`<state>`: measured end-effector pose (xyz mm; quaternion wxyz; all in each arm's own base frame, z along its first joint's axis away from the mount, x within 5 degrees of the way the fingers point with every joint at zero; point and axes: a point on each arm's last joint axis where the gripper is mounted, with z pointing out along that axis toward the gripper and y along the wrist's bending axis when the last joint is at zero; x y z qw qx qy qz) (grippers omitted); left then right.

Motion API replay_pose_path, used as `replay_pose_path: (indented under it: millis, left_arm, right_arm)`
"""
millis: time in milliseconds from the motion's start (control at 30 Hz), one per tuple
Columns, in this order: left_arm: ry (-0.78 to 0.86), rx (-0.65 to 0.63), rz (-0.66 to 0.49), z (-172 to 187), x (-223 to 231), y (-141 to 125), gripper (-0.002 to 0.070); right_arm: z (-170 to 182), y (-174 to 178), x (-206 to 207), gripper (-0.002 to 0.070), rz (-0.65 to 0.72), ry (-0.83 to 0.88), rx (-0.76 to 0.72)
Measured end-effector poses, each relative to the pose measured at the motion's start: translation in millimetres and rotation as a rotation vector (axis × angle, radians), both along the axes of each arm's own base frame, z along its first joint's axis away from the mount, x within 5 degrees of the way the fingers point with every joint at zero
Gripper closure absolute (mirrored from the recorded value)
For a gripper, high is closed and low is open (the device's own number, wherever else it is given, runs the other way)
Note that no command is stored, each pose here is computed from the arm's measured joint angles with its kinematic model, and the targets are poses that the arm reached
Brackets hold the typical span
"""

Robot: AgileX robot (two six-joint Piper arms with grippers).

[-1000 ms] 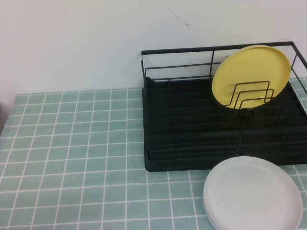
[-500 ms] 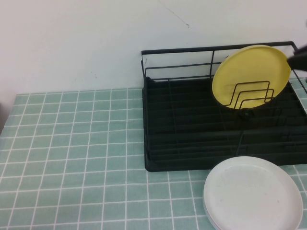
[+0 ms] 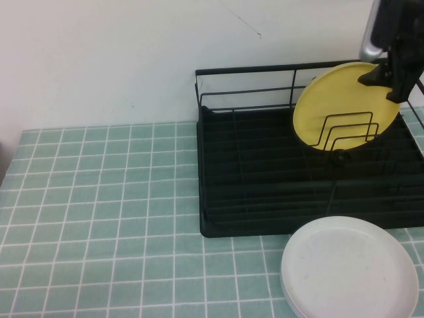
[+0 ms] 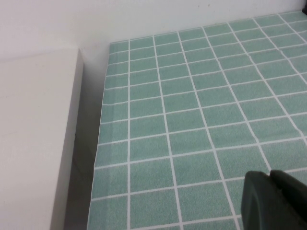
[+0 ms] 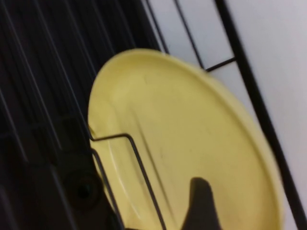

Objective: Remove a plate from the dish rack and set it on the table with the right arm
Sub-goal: Grasp the plate from the shelf

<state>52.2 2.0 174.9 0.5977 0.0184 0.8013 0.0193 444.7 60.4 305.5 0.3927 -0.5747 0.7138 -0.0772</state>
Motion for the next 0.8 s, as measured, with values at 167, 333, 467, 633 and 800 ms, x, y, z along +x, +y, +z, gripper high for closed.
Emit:
replay_pose_path:
  millis: [167,333,467,633,800]
  left_arm:
    - [0.000,0.000,0.000,0.0,0.0,0.0,0.0678]
    - [0.000,0.000,0.000,0.0,0.0,0.0,0.0678]
    - [0.000,0.000,0.000,0.0,0.0,0.0,0.0678]
    - [0.000,0.000,0.000,0.0,0.0,0.0,0.0678]
    - [0.000,0.000,0.000,0.0,0.0,0.0,0.0678]
  right_arm:
    - [-21.2,0.3,17.3,0.0222,0.051,0.000,-0.065]
    - [-34.5,-1.2,30.6,0.0226,0.029,-0.045,-0.084]
    - [-38.1,-1.9,34.3,0.0259,0.016,-0.061,-0.086]
    - [-39.8,-2.4,36.4,0.0363,0.008,-0.073,-0.087]
    - [-45.4,-3.3,42.8,0.0414,-0.010,-0.098,-0.091]
